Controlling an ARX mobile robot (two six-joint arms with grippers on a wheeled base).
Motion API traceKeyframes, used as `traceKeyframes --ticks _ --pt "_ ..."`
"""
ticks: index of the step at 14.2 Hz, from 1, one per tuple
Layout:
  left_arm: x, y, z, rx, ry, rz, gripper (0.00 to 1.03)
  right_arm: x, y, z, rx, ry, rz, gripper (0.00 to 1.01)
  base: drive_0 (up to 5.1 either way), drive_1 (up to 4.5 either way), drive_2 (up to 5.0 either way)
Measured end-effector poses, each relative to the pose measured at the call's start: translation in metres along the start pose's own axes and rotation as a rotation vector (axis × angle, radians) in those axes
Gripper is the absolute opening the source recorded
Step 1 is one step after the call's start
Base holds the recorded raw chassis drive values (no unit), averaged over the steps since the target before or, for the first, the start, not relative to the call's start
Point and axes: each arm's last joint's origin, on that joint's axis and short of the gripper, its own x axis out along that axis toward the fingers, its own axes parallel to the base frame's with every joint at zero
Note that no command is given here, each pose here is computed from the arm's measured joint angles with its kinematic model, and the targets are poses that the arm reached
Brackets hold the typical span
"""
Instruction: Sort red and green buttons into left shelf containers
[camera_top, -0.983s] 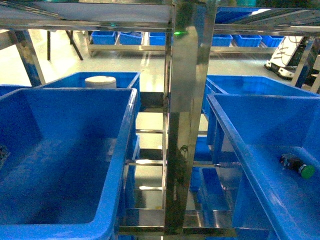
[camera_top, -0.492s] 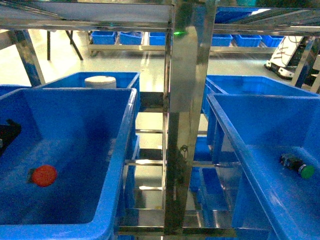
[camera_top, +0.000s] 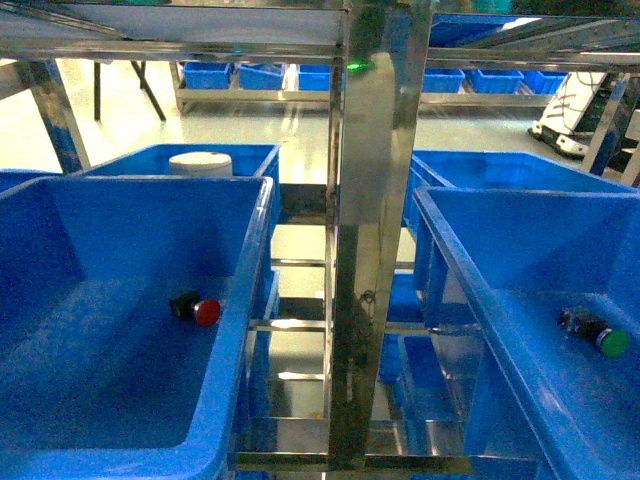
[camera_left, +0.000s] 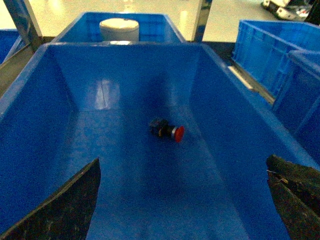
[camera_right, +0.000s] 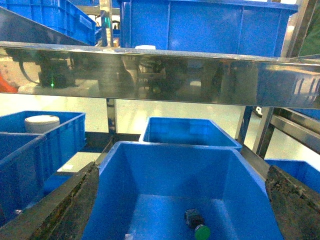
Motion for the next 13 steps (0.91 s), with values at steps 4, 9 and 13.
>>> traceKeyframes --ticks 4,9,13 --pt "-0.034 -0.012 0.015 -0.021 -0.165 -0.011 0.98 0.0 0.0 0.0 0.0 -0.001 0.0 0.98 0.0 0.0 0.0" --pt "-0.08 -0.028 0.017 -0.089 -0.386 -0.003 0.98 0.0 0.0 0.0 0.0 0.0 0.0 0.98 0.0 0.0 0.0" --pt "-0.081 -0.016 -0.003 0.034 -0.346 0.092 0.54 -0.016 0.014 -0.013 0.015 0.107 0.001 0.48 0.0 0.0 0.0"
